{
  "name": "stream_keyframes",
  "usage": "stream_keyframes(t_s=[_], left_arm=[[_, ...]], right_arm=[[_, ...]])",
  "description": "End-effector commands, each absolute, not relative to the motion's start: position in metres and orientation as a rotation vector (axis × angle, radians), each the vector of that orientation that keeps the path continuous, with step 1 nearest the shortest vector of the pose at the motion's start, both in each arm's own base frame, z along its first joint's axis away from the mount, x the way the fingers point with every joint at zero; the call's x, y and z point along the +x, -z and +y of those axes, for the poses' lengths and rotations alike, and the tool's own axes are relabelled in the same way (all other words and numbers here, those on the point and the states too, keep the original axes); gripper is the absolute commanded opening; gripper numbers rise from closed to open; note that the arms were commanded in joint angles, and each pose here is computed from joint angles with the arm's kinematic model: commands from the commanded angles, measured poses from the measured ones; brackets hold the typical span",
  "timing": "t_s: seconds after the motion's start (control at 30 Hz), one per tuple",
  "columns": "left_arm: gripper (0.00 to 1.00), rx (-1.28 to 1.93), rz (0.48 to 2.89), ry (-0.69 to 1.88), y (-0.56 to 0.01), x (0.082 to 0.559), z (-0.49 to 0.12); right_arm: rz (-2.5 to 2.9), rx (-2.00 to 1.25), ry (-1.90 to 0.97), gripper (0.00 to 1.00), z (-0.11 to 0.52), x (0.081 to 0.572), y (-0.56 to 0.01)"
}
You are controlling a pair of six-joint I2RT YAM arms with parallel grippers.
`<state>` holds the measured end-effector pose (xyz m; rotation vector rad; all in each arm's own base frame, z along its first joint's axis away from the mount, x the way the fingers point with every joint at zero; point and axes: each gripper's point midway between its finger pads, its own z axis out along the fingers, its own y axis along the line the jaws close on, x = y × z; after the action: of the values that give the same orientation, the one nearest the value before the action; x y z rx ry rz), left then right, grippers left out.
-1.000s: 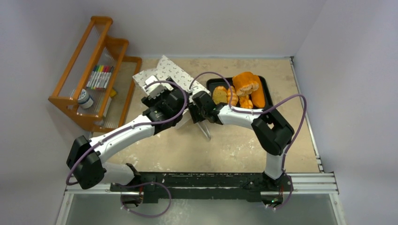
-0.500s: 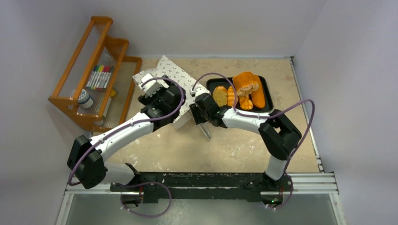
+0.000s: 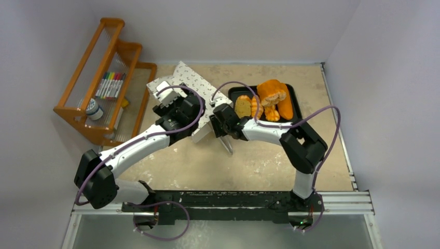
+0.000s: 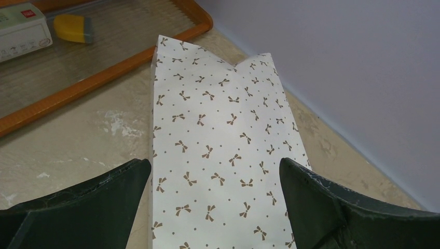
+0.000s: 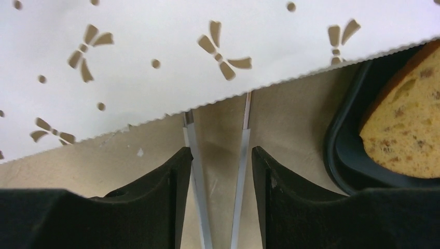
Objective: Take the fake bread out of the paper bag
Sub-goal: Pick up the clamp from the paper bag.
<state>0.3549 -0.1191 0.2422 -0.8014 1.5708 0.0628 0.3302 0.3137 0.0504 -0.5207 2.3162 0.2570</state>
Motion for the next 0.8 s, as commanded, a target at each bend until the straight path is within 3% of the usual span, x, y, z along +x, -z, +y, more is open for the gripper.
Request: stream_keyframes(t_s=[0.0, 0.43, 0.77], left_arm=[[1.0, -0.828, 1.536, -0.02, -0.255, 0.359, -0.121], [1.0, -0.823, 1.547, -0.018, -0.247, 0.358, -0.122], [1.0, -0.828, 1.545, 0.002, -0.247, 0.359, -0.124]], right_arm=[[2.295, -0.488, -0.219, 0.48, 0.319, 0.344, -0.052], [2.287, -0.443, -0.196, 0.46, 0.312, 0.346, -0.049], [2.209, -0.41, -0.313, 0.45, 0.316, 0.34, -0.09]])
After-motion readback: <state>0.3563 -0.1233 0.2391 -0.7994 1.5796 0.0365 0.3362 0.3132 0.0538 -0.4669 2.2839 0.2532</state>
